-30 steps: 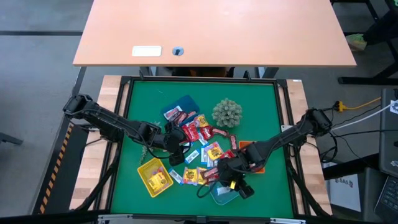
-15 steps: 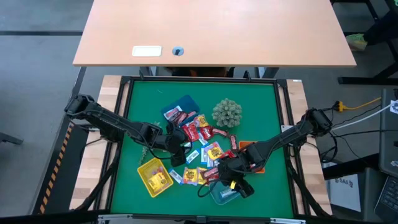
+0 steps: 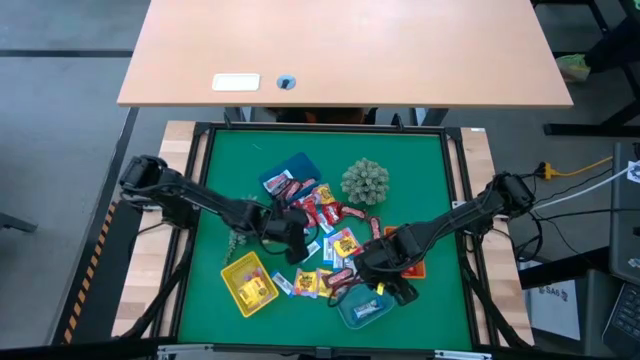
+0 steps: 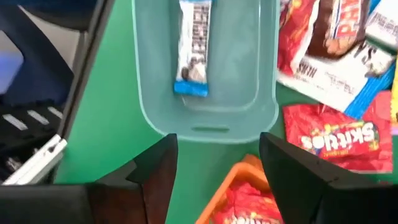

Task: Sort candy
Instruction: Put the white-blue chocolate into the light blue bin

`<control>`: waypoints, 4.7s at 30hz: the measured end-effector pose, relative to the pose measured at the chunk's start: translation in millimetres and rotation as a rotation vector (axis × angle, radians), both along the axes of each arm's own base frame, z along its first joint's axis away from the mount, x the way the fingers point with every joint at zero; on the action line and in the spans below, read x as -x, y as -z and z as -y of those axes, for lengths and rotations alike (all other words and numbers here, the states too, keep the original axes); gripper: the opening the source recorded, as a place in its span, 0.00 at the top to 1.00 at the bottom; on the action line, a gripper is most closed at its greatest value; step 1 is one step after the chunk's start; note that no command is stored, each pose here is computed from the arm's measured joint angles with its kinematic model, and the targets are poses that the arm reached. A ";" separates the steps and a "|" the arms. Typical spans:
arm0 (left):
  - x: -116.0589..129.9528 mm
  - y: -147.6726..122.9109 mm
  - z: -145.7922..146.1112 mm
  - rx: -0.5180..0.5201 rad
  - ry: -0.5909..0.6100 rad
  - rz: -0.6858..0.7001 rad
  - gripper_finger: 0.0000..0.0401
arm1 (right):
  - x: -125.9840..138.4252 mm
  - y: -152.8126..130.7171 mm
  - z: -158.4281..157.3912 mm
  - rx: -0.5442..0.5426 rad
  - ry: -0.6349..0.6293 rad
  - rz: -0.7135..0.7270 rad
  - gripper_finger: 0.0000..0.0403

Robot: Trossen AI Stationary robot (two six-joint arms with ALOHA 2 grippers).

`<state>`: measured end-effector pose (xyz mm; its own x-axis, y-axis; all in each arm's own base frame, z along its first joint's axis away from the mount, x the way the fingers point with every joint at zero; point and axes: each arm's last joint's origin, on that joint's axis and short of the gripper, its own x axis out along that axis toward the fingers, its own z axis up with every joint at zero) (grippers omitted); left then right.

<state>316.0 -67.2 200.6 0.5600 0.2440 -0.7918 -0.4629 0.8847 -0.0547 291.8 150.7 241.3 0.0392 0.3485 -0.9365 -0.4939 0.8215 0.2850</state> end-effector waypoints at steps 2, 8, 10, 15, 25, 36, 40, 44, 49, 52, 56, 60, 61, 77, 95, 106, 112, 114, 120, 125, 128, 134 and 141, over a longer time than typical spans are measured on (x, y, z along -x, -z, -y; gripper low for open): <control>-1.9 3.9 -3.3 0.010 -0.017 -0.012 0.63 | 0.6 0.1 0.2 0.005 -0.004 -0.004 0.44; -5.5 13.4 -12.4 0.087 -0.020 -0.064 0.63 | 1.1 0.2 0.5 0.008 -0.023 -0.002 0.44; -7.3 17.9 -14.8 0.119 -0.031 -0.078 0.63 | 1.2 0.3 0.5 0.010 -0.038 0.002 0.44; -8.6 31.8 -18.7 0.129 -0.050 -0.145 0.63 | 2.3 0.5 1.1 0.018 -0.055 -0.003 0.44; -14.4 59.5 -18.8 0.141 -0.071 -0.221 0.63 | 3.0 0.6 1.5 0.021 -0.055 -0.009 0.44; -14.7 64.8 -18.4 0.145 -0.091 -0.232 0.63 | 2.8 0.6 1.4 0.021 -0.054 -0.007 0.44; -15.6 68.6 -17.0 0.140 -0.089 -0.242 0.63 | 3.3 0.7 1.7 0.024 -0.054 -0.013 0.44; -15.6 69.8 -13.2 0.128 -0.082 -0.242 0.66 | 5.5 1.1 2.9 0.041 -0.054 -0.035 0.44; -15.3 70.0 -9.9 0.120 -0.074 -0.239 0.77 | 7.6 1.8 5.1 0.090 -0.049 -0.046 0.44; -15.1 70.0 -8.9 0.117 -0.072 -0.238 0.80 | 7.5 1.9 5.4 0.103 -0.051 -0.040 0.44; -15.9 69.0 -8.6 0.126 -0.069 -0.222 0.80 | 7.5 1.9 5.4 0.103 -0.068 -0.034 0.44; -18.0 66.0 -7.9 0.149 -0.059 -0.190 0.80 | 7.5 1.9 5.4 0.103 -0.068 -0.034 0.44; -18.8 65.5 -7.4 0.160 -0.054 -0.182 0.80 | 7.4 1.9 5.4 0.103 -0.068 -0.034 0.44; -25.4 48.2 -2.8 0.273 0.011 -0.065 0.80 | 7.3 1.9 5.6 0.109 -0.067 -0.031 0.44; -28.7 52.7 1.3 0.263 0.016 -0.048 0.79 | 7.5 1.9 5.6 0.109 -0.067 -0.033 0.44; -36.1 72.1 5.5 0.255 0.052 -0.063 0.79 | 8.1 2.0 5.9 0.112 -0.067 -0.039 0.44; -36.6 72.3 4.6 0.256 0.052 -0.057 0.79 | 8.2 2.0 6.0 0.113 -0.067 -0.040 0.44; -36.7 72.4 4.6 0.256 0.052 -0.055 0.79 | 8.1 2.0 5.9 0.112 -0.067 -0.039 0.44; -38.1 71.7 4.4 0.241 0.043 -0.033 0.79 | 8.2 2.0 6.0 0.113 -0.067 -0.039 0.44; -40.8 71.0 3.0 0.229 0.030 0.002 0.79 | 8.2 2.0 6.0 0.113 -0.067 -0.039 0.44; -42.3 70.5 -2.3 0.198 -0.002 0.019 0.79 | 8.2 2.0 6.0 0.113 -0.067 -0.040 0.44; -44.2 70.5 -14.6 0.163 -0.016 0.019 0.79 | 8.1 2.0 6.0 0.113 -0.067 -0.039 0.44; -45.5 70.3 -16.7 0.225 0.040 0.010 0.79 | 8.1 2.0 6.0 0.112 -0.067 -0.039 0.44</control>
<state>361.5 -50.5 130.4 0.5741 0.0389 -0.8179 -0.4257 0.8674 -0.2575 283.7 144.7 239.3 -0.0179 0.2420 -0.9701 -0.5391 0.8148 0.2132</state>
